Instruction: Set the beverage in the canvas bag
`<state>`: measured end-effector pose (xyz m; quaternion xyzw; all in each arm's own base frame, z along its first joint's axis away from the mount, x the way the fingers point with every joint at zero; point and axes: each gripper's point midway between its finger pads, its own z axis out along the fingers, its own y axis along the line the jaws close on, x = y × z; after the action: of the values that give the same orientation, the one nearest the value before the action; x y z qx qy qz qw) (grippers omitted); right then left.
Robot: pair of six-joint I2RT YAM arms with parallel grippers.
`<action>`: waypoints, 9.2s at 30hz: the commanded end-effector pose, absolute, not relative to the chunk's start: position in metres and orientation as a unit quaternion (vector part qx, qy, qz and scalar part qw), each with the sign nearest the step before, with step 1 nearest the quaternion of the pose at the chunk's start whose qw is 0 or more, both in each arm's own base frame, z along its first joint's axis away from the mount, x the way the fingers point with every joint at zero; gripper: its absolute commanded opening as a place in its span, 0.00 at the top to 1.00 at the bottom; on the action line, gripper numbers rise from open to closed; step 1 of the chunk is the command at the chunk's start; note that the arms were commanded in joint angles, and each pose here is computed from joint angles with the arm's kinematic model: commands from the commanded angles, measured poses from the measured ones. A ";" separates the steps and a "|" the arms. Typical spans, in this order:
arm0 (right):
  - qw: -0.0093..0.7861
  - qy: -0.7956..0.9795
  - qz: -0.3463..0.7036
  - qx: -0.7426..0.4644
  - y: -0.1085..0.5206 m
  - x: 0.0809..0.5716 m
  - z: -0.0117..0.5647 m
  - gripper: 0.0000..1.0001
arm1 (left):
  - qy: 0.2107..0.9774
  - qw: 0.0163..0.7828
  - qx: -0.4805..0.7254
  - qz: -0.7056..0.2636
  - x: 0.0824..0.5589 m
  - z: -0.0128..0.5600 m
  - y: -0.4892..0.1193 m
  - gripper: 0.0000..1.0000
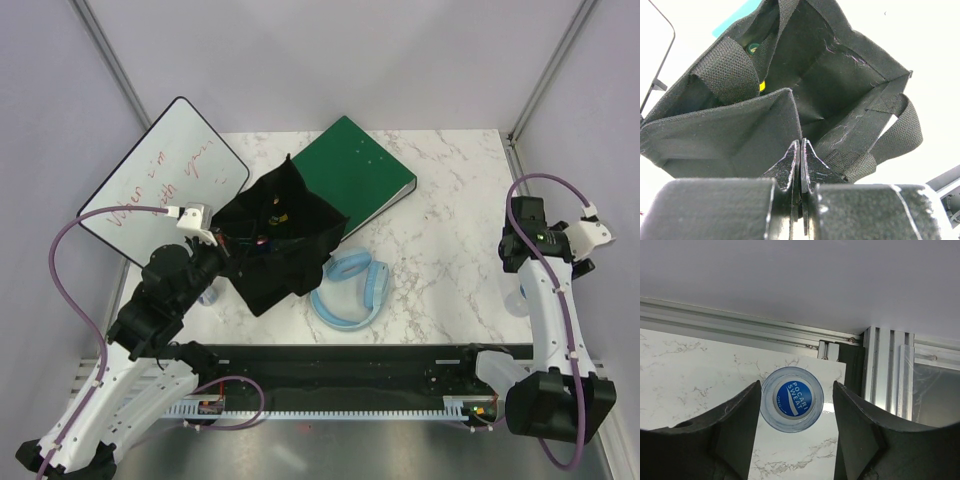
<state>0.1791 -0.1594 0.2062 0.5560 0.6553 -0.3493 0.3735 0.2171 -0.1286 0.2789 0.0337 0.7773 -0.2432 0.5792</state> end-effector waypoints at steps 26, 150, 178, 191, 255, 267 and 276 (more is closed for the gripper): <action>0.467 0.810 -0.180 0.306 -0.116 0.258 0.258 1.00 | 0.791 0.571 0.043 -0.215 0.219 0.265 -0.123 0.98; 0.495 0.780 0.217 -0.315 0.416 0.309 0.210 1.00 | 0.776 0.586 0.038 -0.231 0.211 0.277 -0.121 0.98; 0.529 0.778 0.151 -0.303 0.414 0.338 0.210 1.00 | 0.772 0.591 0.035 -0.230 0.209 0.279 -0.118 0.98; 0.579 0.753 0.184 -0.254 0.401 0.335 0.254 1.00 | 0.773 0.589 0.036 -0.231 0.210 0.279 -0.119 0.98; 0.649 0.712 0.133 -0.235 0.365 0.358 0.306 1.00 | 0.777 0.588 0.032 -0.223 0.212 0.277 -0.117 0.98; 0.562 0.752 0.249 -0.236 0.387 0.327 0.209 1.00 | 0.778 0.586 0.033 -0.223 0.213 0.275 -0.118 0.98; 0.623 0.694 0.258 -0.251 0.413 0.346 0.280 1.00 | 0.779 0.584 0.034 -0.225 0.214 0.275 -0.119 0.98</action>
<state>0.3428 0.3869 0.2621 -0.2341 0.7096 0.2352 0.6216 0.2107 -0.1209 0.2804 0.0275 0.7741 -0.2385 0.5858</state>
